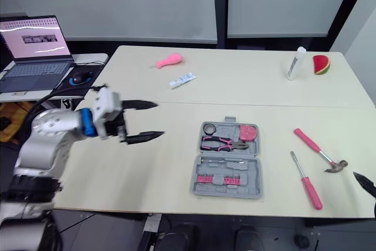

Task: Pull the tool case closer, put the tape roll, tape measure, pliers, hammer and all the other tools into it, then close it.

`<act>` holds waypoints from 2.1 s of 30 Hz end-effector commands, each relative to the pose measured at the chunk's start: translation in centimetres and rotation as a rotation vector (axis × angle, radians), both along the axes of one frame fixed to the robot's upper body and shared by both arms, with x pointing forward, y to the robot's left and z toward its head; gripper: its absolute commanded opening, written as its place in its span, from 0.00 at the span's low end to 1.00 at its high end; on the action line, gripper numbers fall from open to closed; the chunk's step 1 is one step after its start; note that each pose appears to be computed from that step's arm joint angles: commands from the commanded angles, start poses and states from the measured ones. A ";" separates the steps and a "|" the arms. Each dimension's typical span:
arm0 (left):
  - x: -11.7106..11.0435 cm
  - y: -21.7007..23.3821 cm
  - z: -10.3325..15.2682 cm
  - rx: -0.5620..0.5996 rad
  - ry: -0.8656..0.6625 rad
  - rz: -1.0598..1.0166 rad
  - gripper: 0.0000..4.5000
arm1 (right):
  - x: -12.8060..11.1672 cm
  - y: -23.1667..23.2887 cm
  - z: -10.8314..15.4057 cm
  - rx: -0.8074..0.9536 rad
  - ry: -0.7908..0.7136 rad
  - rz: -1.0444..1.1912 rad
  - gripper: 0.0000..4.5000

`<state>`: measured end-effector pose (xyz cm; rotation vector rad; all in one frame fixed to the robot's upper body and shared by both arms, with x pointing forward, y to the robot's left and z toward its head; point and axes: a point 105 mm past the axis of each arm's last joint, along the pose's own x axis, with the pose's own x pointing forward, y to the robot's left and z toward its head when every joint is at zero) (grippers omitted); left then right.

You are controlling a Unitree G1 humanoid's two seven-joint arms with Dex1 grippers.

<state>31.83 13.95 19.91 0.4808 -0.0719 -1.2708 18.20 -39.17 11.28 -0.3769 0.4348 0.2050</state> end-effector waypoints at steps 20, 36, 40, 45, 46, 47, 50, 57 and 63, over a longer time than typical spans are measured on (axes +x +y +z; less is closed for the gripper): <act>-3.6 -7.1 0.6 -0.028 -0.034 -0.280 1.00 | 10.5 0.9 -3.9 -0.101 0.234 0.166 0.99; -4.1 -6.3 -0.2 -0.012 -0.016 -0.230 1.00 | 12.6 0.1 -6.8 -0.103 0.362 0.032 0.58; -4.0 -6.4 -0.2 -0.010 -0.017 -0.235 1.00 | 12.3 0.1 -7.2 -0.069 0.400 0.009 0.47; -3.9 -6.4 -0.2 -0.009 -0.017 -0.239 1.00 | 11.6 0.5 -7.3 -0.026 0.436 0.009 0.38; -3.9 -6.5 -0.2 -0.010 -0.018 -0.240 1.00 | 11.5 0.6 -7.2 -0.015 0.437 0.010 0.35; -3.9 -6.5 -0.2 -0.011 -0.018 -0.242 1.00 | 11.4 0.8 -7.1 0.004 0.436 0.013 0.33; -3.8 -6.7 -0.3 -0.015 -0.018 -0.247 1.00 | 11.5 1.3 -6.7 0.061 0.418 0.000 0.26; -3.7 -7.1 -0.2 -0.022 -0.020 -0.260 1.00 | 11.3 1.3 -6.0 0.101 0.390 -0.035 0.08; -3.7 -7.3 -0.3 -0.024 -0.021 -0.266 1.00 | 10.5 1.6 -5.5 0.117 0.381 -0.042 0.05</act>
